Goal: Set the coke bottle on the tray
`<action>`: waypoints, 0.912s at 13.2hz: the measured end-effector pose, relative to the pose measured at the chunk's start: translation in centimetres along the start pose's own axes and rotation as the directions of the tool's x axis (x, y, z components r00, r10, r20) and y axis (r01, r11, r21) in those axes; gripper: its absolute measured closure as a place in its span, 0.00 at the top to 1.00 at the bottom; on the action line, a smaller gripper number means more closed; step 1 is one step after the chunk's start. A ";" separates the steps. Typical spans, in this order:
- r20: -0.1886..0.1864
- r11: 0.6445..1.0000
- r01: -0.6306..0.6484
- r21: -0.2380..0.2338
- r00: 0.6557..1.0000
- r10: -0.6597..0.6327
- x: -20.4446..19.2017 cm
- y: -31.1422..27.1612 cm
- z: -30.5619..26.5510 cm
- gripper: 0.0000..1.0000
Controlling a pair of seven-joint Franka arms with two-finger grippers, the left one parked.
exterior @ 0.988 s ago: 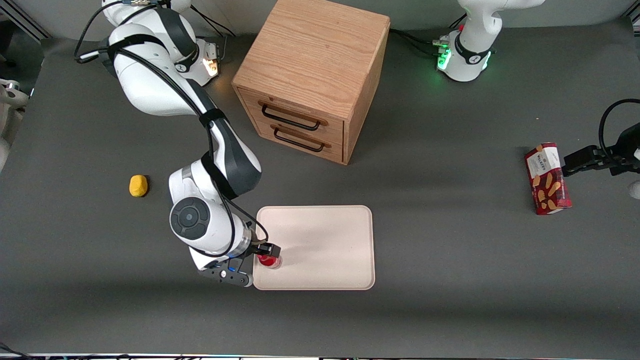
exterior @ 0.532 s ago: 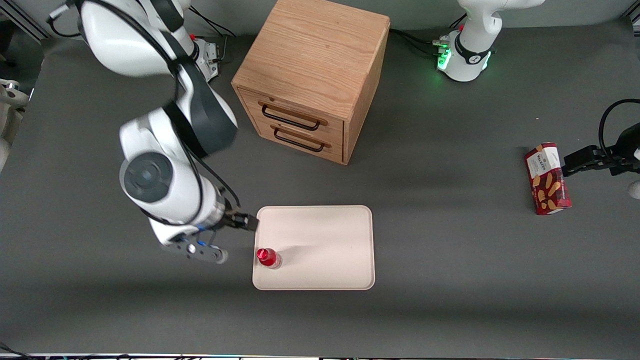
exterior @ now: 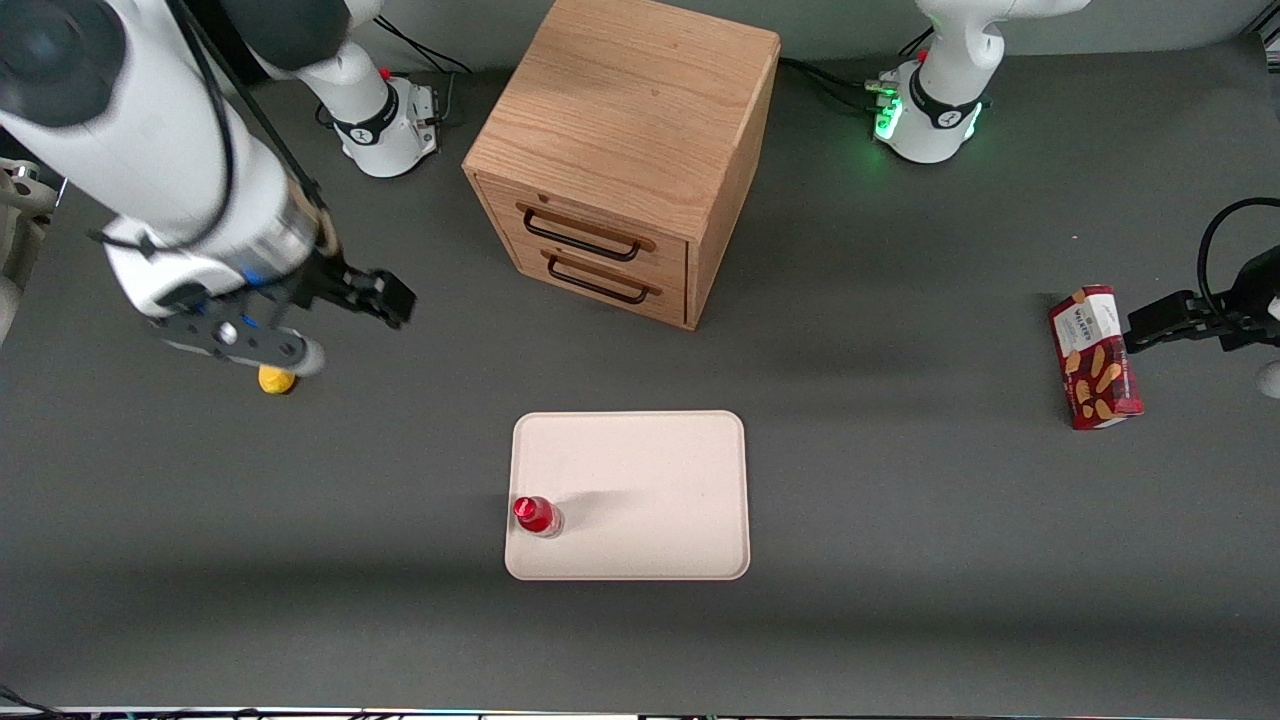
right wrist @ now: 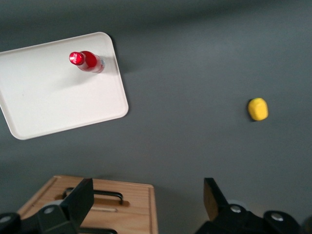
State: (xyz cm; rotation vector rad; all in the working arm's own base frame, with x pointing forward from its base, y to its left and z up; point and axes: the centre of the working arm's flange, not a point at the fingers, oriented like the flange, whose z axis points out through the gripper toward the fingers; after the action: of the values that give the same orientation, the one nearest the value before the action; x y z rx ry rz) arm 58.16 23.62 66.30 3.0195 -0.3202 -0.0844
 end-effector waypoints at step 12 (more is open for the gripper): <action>-0.015 0.965 0.254 0.061 0.967 -0.254 1.6 23.8 3.6 1.00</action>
State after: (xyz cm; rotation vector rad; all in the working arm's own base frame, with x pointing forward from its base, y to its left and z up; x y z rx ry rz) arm 54.63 -0.21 65.20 3.1055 0.0687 -0.0857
